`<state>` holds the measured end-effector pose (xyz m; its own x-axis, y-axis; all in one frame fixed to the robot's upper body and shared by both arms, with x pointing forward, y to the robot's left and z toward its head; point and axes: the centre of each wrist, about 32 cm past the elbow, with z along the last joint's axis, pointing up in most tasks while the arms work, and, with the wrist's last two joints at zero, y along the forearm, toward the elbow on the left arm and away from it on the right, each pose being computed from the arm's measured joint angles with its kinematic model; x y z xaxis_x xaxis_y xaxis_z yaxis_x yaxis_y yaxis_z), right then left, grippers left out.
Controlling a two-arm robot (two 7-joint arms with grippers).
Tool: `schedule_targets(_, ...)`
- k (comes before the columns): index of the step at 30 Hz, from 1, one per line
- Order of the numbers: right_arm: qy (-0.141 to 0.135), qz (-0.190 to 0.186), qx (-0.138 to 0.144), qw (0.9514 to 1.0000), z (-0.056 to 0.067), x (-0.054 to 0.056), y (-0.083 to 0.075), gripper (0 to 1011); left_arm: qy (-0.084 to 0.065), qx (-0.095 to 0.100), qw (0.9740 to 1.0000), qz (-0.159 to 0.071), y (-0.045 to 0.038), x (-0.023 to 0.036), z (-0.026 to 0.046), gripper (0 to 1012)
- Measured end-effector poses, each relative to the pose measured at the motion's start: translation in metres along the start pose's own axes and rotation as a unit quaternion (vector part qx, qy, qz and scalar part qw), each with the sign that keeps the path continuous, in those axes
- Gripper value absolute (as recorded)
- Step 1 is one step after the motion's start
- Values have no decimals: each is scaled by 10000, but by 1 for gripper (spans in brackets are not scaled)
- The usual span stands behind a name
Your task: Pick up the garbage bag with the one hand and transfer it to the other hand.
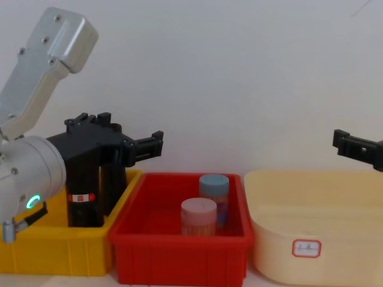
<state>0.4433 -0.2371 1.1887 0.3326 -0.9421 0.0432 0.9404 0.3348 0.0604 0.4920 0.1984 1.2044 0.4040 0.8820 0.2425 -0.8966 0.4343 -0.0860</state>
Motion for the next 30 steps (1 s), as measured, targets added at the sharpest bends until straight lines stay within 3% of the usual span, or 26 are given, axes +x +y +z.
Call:
schedule_targets(8,-11,61,5,10000,15,14,21,1000,-57,12,10000,-18,-41,-4,43,1001)
schedule_targets(13,4,258,15,9997,50,52,81,999,-200,69,9998,-65,-107,8,174,1002)
schedule_targets(15,10,327,18,9995,64,65,103,999,-256,104,9996,-87,-128,32,255,1001)
schedule_targets(18,28,479,29,9988,100,90,157,1000,-303,152,9994,-86,-130,75,318,1002)
schedule_targets(22,74,717,46,9974,159,117,238,1000,-329,271,9991,-40,-91,215,459,1001)
schedule_targets(27,132,1055,71,9943,267,140,375,999,-265,417,9988,42,-2,392,569,1001)
schedule_targets(28,142,1108,63,9937,276,140,396,1000,-232,471,9986,86,47,476,605,1001)
schedule_targets(30,166,1261,60,9919,321,142,465,999,-190,522,9984,121,88,544,628,1001)
